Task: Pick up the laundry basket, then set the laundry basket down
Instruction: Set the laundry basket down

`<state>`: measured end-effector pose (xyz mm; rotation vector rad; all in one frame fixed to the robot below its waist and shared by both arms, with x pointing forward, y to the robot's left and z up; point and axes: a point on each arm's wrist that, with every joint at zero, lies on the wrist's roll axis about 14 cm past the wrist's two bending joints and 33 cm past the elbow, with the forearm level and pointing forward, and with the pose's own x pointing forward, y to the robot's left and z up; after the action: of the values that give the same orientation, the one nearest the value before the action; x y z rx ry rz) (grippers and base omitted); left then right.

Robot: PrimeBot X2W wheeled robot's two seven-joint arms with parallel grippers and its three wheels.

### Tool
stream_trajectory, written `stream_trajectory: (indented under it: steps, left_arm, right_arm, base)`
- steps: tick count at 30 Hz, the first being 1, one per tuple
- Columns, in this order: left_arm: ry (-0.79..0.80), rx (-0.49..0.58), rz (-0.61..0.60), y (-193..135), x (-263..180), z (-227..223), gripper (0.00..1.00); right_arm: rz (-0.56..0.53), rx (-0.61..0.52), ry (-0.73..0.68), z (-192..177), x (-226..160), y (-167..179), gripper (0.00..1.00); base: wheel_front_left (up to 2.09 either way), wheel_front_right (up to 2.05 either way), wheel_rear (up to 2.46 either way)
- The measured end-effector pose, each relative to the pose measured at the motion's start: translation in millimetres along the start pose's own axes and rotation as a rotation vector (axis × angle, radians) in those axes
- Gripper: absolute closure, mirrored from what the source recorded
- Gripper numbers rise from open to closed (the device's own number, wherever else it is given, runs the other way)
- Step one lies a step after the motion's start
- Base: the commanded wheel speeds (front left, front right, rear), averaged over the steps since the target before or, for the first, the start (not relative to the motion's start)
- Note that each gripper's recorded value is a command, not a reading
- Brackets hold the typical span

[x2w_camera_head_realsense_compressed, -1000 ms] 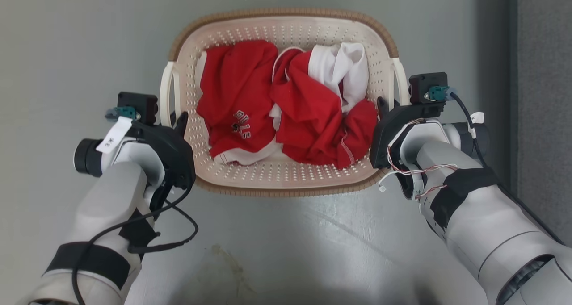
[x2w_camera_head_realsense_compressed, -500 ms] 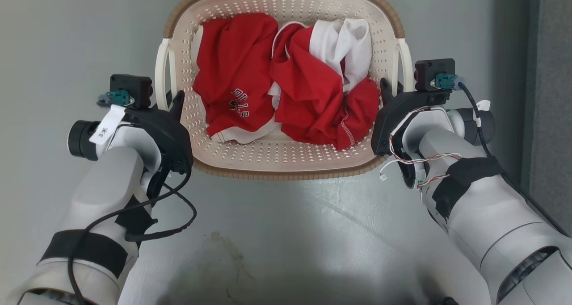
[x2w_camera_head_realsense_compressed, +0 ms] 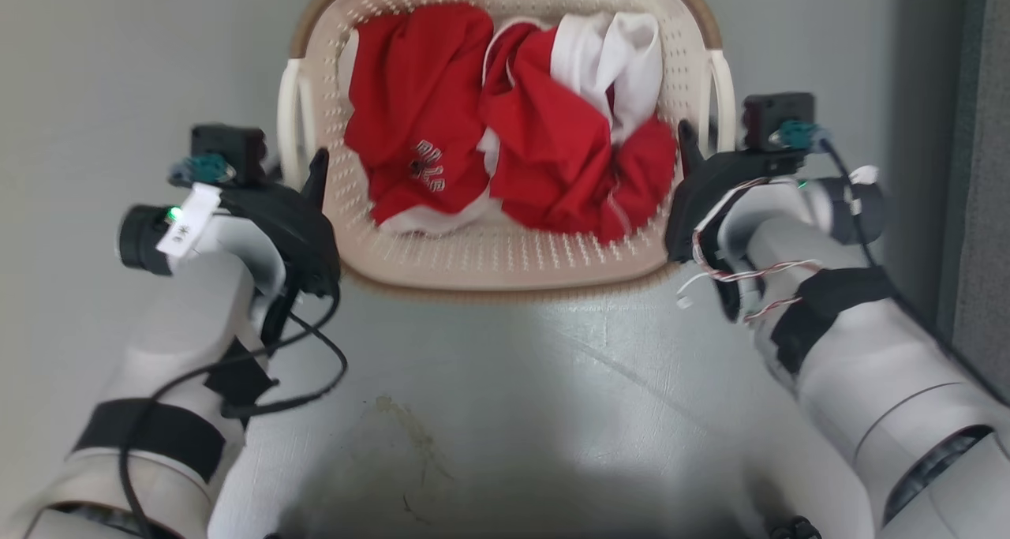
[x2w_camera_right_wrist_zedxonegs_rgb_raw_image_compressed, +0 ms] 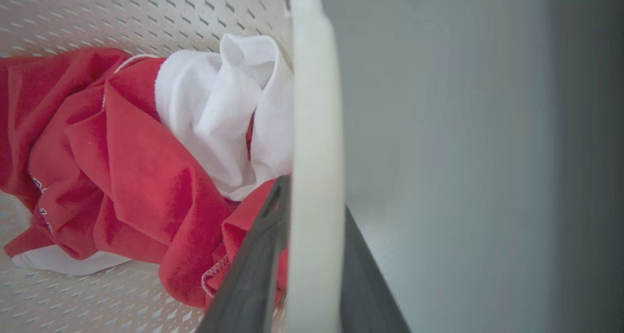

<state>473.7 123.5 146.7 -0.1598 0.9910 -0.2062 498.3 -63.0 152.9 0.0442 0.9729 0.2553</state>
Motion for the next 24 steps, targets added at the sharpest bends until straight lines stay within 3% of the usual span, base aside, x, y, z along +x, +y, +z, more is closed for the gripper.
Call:
stream_trajectory:
  steps: [6,24]
  left_arm:
    - [-0.013,0.007,0.016,7.4,2.7,5.1,0.0]
    - [-0.053,0.005,0.024,7.7,1.0,15.0,0.0]
  right_arm:
    - [-0.029,-0.021,-0.023,2.4,3.1,-14.2,0.0]
    - [-0.031,-0.028,-0.067,13.4,4.8,-13.3,0.0]
  base:
    - [0.0,0.0,0.0]
    - [0.0,0.0,0.0]
